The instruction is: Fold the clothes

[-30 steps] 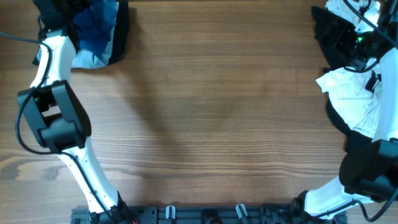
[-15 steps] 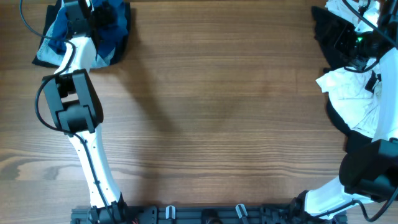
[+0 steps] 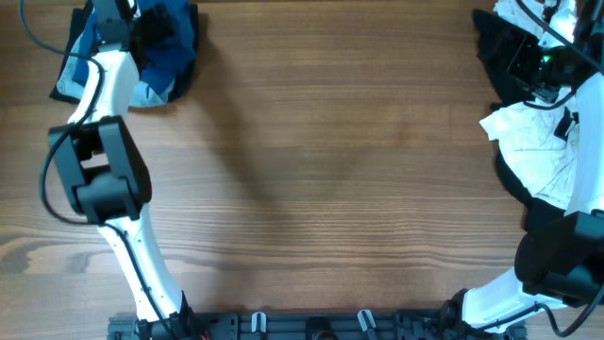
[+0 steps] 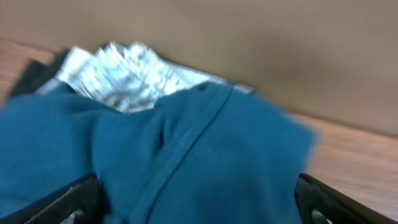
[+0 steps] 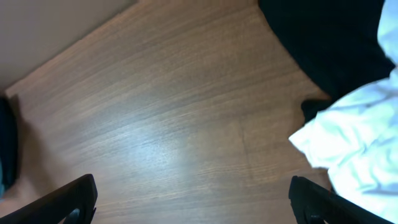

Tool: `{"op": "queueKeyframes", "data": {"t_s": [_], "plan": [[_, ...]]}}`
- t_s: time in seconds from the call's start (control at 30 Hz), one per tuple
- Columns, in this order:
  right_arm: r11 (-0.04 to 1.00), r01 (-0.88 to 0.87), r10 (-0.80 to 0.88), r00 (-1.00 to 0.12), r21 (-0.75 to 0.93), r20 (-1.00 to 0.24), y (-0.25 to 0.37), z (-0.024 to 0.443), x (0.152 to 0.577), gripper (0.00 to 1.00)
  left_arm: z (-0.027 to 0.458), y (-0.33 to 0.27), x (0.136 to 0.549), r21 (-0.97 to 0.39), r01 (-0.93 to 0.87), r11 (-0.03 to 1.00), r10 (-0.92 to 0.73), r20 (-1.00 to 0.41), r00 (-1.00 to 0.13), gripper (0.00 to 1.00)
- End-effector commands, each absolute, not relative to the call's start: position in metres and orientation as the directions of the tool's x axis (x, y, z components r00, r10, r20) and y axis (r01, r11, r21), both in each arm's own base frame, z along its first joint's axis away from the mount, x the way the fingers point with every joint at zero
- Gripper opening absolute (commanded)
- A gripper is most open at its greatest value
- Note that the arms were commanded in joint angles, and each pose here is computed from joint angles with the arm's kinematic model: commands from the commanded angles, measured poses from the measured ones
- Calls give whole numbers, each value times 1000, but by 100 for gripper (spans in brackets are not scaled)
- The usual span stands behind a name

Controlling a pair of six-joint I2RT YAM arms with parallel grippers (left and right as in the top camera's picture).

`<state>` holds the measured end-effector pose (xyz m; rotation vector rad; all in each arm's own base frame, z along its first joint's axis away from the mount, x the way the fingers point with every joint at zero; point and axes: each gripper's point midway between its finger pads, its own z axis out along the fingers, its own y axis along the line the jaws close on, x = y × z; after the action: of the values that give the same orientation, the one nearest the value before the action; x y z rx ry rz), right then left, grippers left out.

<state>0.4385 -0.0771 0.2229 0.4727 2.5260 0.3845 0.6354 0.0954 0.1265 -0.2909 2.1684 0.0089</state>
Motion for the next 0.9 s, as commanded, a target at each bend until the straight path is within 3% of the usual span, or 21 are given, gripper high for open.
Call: {"op": "queueKeyframes", "data": {"t_s": [0.0, 0.17, 0.37, 0.53, 0.87], "plan": [[926, 190, 341, -792, 326, -507, -78, 231, 448, 100, 262, 83, 614, -141, -193, 971, -206, -904, -376, 100], [969, 65, 209, -730, 238, -650, -75, 293, 439, 100, 343, 64, 574, -159, -134, 978, -194, -932, -306, 100], [992, -37, 69, -638, 120, -767, -53, 373, 368, 100, 351, 58, 561, -165, -117, 979, -195, -925, -327, 100], [992, -27, 82, -591, 122, -802, -43, 400, 335, 100, 351, 58, 561, -165, -117, 979, -195, -925, -327, 100], [991, -26, 90, -605, 132, -791, -43, 395, 337, 100, 351, 58, 561, -165, -117, 979, -195, -925, -327, 100]]}}
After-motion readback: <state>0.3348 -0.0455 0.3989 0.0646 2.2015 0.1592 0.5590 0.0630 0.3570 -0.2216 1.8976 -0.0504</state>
